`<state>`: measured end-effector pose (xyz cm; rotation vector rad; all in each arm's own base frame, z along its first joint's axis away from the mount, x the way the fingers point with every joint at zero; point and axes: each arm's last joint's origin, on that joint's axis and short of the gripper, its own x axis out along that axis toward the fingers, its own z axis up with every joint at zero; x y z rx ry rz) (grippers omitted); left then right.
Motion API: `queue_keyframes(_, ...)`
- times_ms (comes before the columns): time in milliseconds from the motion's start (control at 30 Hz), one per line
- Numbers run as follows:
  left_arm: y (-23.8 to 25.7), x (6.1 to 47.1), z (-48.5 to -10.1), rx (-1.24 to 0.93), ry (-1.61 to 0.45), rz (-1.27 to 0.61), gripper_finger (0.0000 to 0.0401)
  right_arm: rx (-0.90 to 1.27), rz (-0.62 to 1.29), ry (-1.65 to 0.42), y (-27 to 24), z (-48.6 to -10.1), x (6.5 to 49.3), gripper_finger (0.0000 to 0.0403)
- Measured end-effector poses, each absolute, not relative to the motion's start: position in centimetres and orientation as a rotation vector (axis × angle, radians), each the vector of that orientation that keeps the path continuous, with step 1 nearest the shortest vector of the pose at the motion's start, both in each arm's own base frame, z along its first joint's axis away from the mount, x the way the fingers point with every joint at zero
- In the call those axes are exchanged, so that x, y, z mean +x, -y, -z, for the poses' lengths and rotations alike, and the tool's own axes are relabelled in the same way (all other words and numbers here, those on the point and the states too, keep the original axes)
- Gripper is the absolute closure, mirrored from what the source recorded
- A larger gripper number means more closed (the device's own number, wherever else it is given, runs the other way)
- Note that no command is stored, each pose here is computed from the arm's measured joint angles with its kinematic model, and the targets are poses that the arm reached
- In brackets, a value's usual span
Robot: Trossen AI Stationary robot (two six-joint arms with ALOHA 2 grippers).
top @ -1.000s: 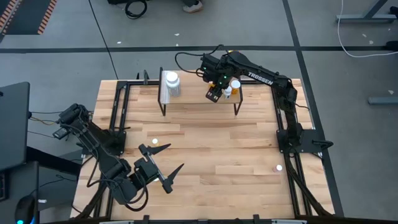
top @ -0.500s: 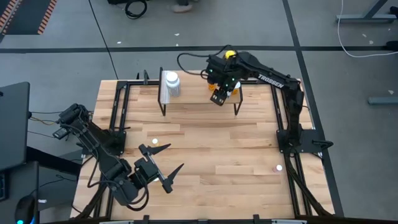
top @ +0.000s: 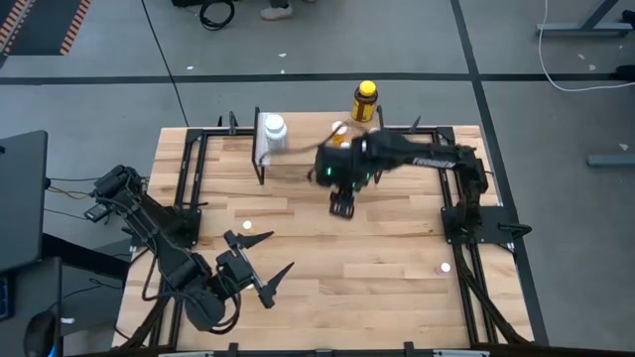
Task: Pick and place medicine bottles onto shelf by color
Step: Put the small orange medicine bottle on the shelf
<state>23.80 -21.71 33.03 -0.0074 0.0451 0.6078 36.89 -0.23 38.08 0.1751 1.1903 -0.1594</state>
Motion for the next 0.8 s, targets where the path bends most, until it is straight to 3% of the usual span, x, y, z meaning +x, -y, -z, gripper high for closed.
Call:
queue_keyframes(233,21.7,24.0,-32.1,-0.096,-0.114,-0.468,0.0001,0.044,0.041,-1.186,-5.1,-32.6,38.8,0.0189)
queue_keyframes(500,20.5,23.9,-29.7,-0.145,-0.350,-0.368,0.0001,0.041,-0.035,-1.213,-6.3,-25.4,38.2,0.0190)
queue_keyframes(800,18.6,22.4,-27.2,-0.279,-0.729,-0.392,0.0001,0.169,-0.043,-0.963,-6.1,-22.5,31.8,0.0192)
